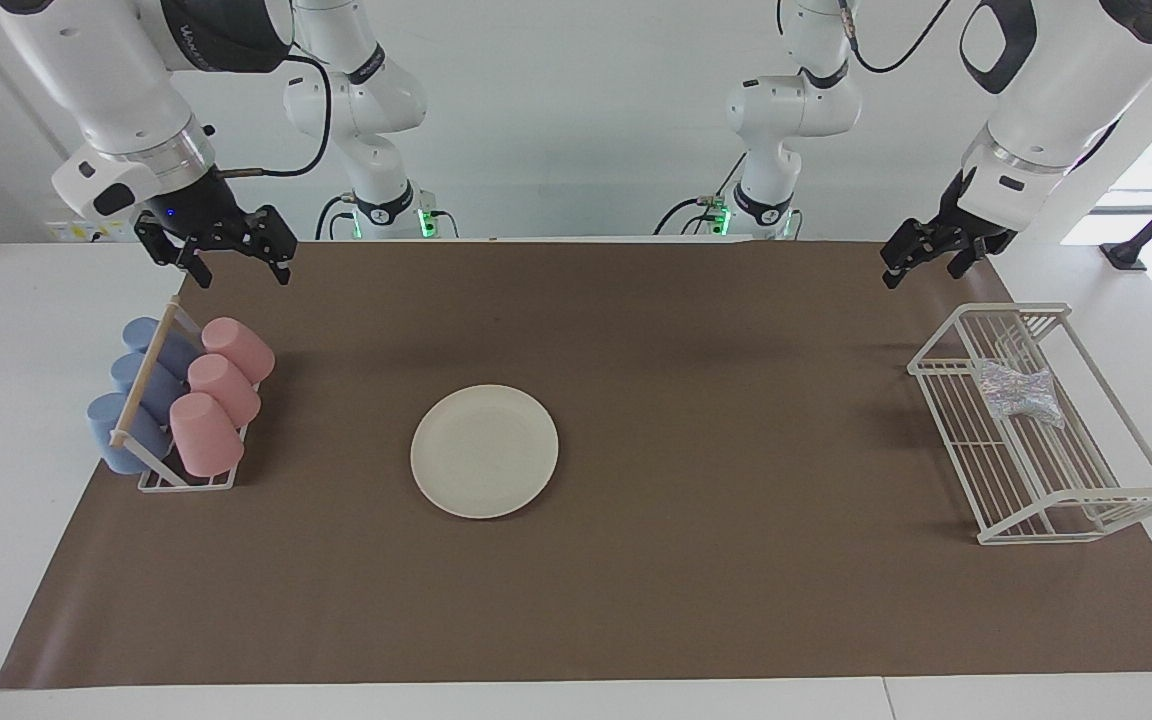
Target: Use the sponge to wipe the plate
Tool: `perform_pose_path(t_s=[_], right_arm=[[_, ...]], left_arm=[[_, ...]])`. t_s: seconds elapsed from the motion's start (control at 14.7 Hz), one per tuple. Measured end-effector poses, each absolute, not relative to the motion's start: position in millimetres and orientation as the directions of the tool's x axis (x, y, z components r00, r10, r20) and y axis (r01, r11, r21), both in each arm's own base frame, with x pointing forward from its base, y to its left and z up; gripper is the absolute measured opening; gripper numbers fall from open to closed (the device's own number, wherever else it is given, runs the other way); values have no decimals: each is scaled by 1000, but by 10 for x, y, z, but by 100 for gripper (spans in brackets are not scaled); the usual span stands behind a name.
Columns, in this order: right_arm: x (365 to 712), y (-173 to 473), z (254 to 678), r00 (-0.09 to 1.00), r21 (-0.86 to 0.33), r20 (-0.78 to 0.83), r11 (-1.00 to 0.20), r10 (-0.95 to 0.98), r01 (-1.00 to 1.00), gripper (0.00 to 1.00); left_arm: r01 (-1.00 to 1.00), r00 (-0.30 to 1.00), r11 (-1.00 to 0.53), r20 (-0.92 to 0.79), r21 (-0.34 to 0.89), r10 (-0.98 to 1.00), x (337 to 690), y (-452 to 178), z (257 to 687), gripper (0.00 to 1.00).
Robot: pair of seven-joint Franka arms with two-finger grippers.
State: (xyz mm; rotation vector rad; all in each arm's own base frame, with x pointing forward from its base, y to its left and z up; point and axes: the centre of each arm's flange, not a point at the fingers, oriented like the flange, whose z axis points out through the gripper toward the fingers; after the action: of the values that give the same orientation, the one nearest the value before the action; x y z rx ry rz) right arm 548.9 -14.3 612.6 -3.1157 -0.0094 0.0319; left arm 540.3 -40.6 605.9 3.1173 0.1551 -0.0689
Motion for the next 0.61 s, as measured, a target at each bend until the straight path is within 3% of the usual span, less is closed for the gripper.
perform_pose_path(t_s=[0.61], right_arm=[[5489,-143,6127,1000,-26,-20,-1000,7,7,100]], left_arm=[[114,993,-993,-42,16,113,5407,-408,6060,100]])
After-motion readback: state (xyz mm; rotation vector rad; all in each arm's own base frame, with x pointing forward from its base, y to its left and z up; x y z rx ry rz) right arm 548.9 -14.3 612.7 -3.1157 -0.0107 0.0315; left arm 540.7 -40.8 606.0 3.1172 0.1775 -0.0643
